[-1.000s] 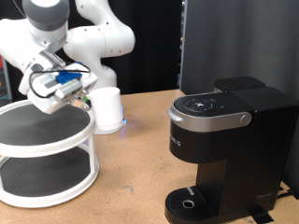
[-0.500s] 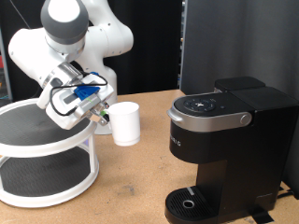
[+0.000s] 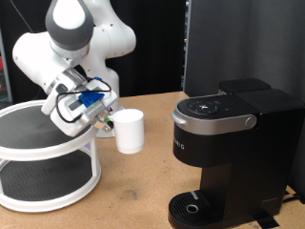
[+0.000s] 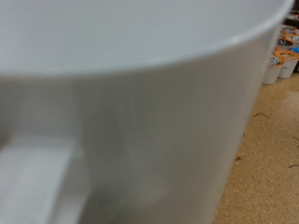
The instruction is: Make a cup of coffee with the keurig machine
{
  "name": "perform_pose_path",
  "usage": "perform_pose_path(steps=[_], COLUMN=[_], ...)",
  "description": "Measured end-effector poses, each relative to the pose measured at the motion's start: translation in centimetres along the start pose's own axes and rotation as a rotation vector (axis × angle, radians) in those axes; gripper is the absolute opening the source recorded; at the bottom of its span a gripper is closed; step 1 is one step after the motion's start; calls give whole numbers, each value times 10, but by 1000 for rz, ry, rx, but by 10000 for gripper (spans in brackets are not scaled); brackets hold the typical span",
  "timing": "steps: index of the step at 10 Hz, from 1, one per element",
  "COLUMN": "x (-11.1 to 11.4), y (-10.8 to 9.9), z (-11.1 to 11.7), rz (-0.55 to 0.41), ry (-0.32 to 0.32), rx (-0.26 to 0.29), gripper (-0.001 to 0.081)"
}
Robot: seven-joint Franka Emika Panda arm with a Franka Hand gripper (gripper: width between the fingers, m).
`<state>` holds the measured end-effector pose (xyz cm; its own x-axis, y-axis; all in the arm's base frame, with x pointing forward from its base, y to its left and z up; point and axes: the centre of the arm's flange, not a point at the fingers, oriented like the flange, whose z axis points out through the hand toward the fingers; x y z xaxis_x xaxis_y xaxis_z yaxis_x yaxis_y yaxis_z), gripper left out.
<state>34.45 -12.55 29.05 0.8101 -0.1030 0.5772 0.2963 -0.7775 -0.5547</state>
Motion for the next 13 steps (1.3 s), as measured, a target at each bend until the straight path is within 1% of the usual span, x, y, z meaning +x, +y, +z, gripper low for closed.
perform_pose_path(steps=[2, 5, 8, 10, 13], x=[-8, -20, -32, -35, -30], y=[2, 7, 15, 20, 24], z=[15, 38, 56, 66, 78], rz=[-11, -14, 3, 12, 20], ry=[-9, -24, -52, -63, -63], rx=[-28, -48, -64, -68, -66], gripper=[63, 63, 63, 63, 63])
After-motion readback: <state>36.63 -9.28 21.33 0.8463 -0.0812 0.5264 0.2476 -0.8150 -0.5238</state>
